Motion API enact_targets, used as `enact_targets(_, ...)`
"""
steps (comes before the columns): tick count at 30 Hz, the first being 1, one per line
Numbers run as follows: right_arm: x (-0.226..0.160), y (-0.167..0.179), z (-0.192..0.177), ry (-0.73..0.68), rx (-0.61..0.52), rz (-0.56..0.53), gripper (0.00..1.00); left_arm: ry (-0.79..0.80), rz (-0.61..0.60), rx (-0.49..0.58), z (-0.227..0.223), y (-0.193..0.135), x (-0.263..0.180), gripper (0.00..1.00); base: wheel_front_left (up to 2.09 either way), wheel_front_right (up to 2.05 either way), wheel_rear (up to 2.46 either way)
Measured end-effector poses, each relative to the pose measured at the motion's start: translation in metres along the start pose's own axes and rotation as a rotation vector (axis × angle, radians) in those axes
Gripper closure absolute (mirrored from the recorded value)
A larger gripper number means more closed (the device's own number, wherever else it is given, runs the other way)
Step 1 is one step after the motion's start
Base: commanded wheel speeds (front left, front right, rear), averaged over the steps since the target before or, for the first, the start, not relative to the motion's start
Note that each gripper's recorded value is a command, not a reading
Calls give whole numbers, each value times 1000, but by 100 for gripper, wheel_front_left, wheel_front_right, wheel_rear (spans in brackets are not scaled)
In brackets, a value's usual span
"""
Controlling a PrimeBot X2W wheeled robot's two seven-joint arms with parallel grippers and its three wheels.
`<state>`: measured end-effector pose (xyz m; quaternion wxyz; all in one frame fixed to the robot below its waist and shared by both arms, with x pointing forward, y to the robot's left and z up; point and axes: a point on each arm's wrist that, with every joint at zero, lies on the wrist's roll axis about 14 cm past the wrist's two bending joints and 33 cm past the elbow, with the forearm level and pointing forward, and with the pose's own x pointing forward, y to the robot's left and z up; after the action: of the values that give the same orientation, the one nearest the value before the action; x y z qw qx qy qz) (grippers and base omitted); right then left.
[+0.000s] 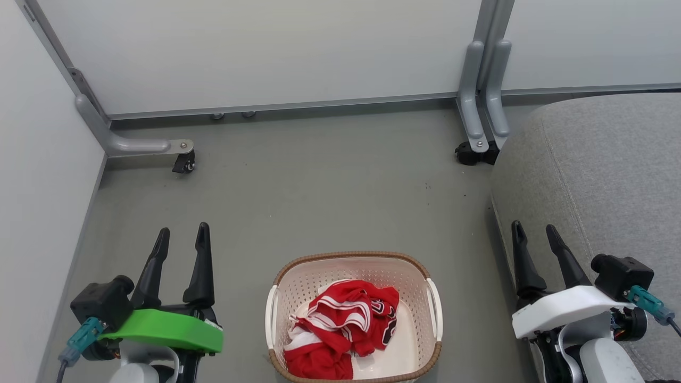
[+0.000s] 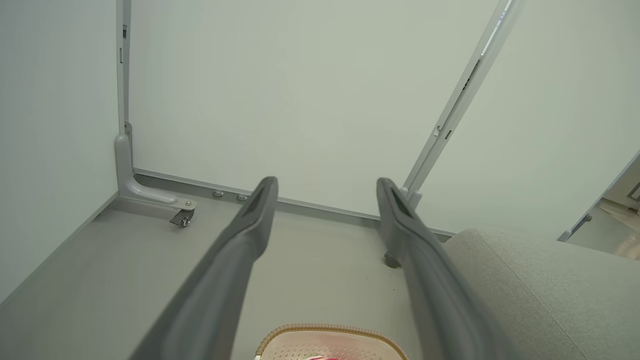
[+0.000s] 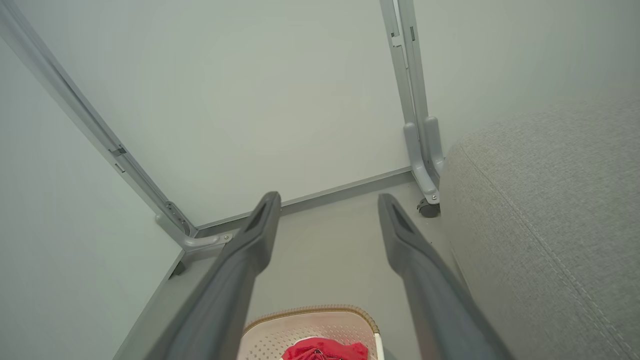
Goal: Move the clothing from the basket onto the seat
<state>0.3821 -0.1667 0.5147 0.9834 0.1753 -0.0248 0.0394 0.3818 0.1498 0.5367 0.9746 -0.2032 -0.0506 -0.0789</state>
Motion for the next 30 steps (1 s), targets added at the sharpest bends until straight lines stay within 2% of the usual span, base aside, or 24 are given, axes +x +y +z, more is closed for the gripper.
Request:
enact_targets(11, -1, 2, -8, 20, -101, 16, 0, 15, -15, 102, -7, -2, -3, 0, 0, 0, 0)
enact_targets(30, -1, 8, -14, 28, -235, 57, 0, 69, 31, 191, -27, 17, -11, 0, 0, 0, 0)
